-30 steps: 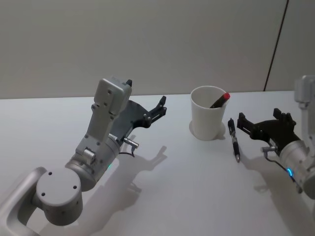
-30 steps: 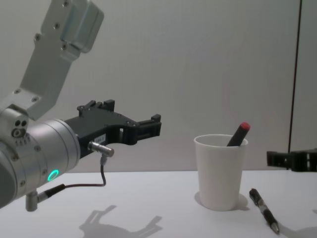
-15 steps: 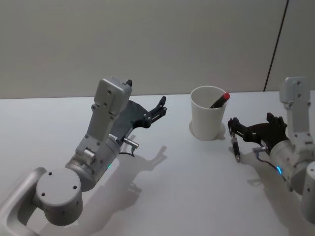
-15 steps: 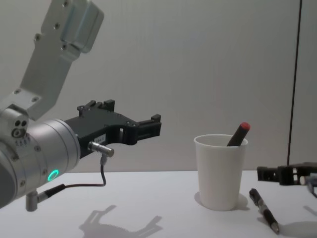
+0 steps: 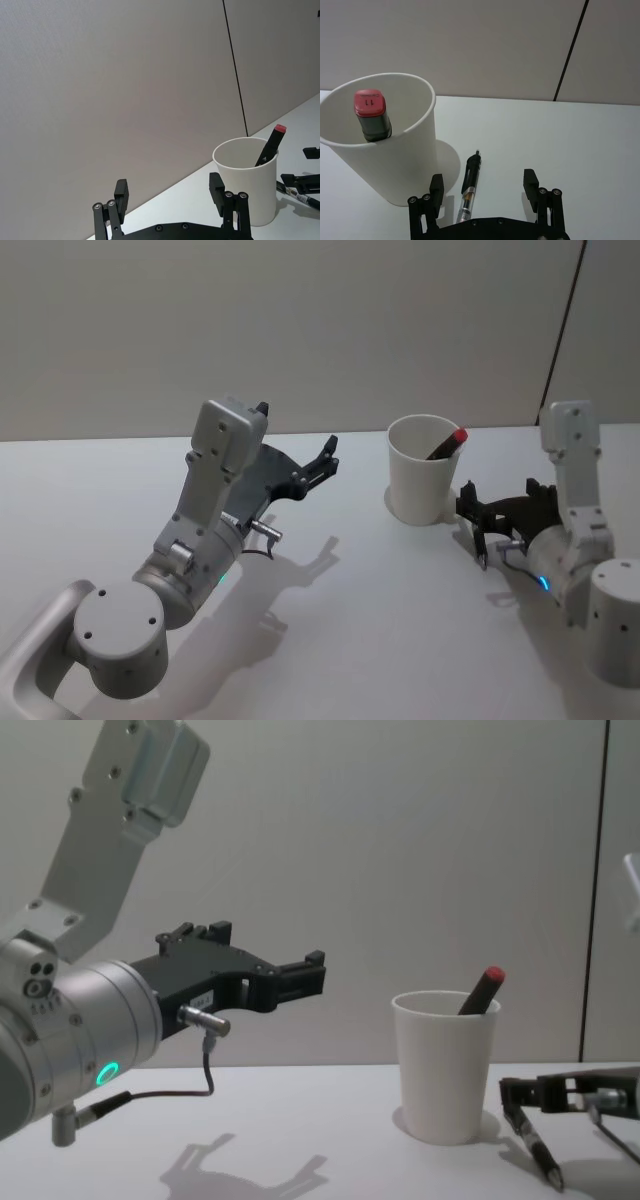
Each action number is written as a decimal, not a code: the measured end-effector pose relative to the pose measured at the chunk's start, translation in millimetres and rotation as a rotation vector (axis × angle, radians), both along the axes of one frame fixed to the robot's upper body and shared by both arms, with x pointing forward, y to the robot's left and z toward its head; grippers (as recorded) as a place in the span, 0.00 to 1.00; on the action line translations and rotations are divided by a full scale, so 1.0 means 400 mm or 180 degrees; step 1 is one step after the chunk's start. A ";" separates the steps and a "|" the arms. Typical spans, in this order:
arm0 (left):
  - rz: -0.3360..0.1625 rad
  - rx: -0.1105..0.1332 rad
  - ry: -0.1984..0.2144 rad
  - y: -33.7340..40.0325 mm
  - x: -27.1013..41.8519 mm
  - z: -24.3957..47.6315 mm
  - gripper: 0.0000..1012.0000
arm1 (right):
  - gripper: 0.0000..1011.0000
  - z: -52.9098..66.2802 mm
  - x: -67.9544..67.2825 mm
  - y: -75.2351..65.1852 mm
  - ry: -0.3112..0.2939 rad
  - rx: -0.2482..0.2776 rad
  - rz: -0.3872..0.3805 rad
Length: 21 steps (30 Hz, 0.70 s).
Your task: Place the pen into the pen holder.
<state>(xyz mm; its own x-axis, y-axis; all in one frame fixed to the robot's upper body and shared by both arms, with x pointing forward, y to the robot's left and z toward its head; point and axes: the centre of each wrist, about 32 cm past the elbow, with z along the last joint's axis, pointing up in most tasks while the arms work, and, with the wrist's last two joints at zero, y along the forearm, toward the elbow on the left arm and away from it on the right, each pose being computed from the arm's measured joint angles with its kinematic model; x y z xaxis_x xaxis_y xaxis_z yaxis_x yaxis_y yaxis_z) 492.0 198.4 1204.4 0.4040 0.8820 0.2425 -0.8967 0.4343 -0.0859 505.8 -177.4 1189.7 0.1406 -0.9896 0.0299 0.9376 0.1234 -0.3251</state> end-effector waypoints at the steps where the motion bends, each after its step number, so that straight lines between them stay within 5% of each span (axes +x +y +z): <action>1: 0.0000 0.0000 0.0000 0.000 0.000 0.000 0.99 | 0.99 -0.001 0.003 0.004 0.0012 -0.0003 0.0001; 21: 0.0000 0.0000 0.0000 0.000 0.000 0.000 0.99 | 0.99 0.004 0.019 0.041 0.0123 -0.0030 -0.0016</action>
